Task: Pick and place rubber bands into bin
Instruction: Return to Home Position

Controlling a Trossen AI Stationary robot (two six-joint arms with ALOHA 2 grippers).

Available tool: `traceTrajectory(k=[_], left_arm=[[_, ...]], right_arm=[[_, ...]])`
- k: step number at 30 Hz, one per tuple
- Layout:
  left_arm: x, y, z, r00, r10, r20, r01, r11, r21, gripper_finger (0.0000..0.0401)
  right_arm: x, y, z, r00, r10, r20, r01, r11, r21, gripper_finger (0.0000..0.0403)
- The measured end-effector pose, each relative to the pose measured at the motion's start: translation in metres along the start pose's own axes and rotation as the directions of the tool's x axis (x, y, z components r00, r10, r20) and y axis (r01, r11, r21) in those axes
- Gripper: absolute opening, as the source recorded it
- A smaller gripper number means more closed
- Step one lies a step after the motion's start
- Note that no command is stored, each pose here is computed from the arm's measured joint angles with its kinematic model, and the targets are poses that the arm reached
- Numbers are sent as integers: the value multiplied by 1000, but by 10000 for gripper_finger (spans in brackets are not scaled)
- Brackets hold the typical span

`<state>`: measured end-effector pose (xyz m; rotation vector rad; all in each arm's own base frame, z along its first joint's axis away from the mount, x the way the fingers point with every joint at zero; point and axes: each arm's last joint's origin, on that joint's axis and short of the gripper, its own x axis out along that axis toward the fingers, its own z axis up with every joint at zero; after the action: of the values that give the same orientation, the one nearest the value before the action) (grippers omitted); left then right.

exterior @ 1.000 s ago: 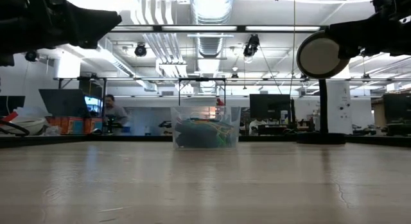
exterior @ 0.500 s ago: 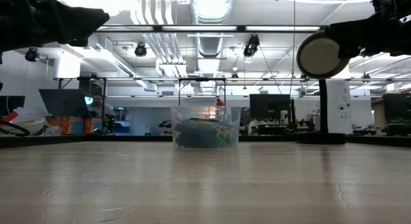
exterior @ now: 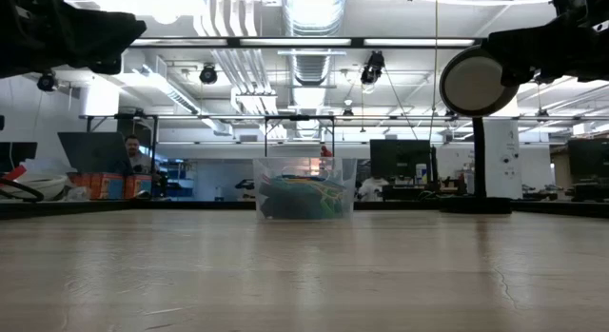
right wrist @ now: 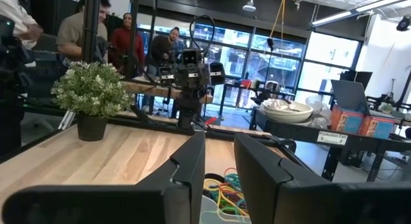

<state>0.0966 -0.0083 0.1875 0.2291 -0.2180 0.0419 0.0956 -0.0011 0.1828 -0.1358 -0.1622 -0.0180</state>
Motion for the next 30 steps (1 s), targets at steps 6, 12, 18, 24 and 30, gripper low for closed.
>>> traceTrajectory(k=[6, 12, 18, 24, 30], left_arm=[[-1, -2, -5, 999, -32, -44, 32, 999, -4, 115], [-2, -4, -15, 988, -60, -143, 61, 998, 3, 115], [-2, -5, -17, 984, -63, -164, 73, 996, 52, 115], [-2, -5, -17, 983, -61, -170, 74, 994, 75, 115], [-3, -5, -20, 979, -65, -192, 81, 994, 78, 115]], right_arm=[[0, 0, -2, 1000, 3, -24, -3, 1000, 0, 77], [0, 1, -7, 997, 10, -75, -10, 1000, -3, 69], [-1, 2, -14, 989, 32, -144, -34, 999, -8, 72], [-1, 3, -14, 988, 59, -143, -63, 998, -29, 79], [-1, 3, -14, 987, 69, -142, -73, 997, -19, 76]])
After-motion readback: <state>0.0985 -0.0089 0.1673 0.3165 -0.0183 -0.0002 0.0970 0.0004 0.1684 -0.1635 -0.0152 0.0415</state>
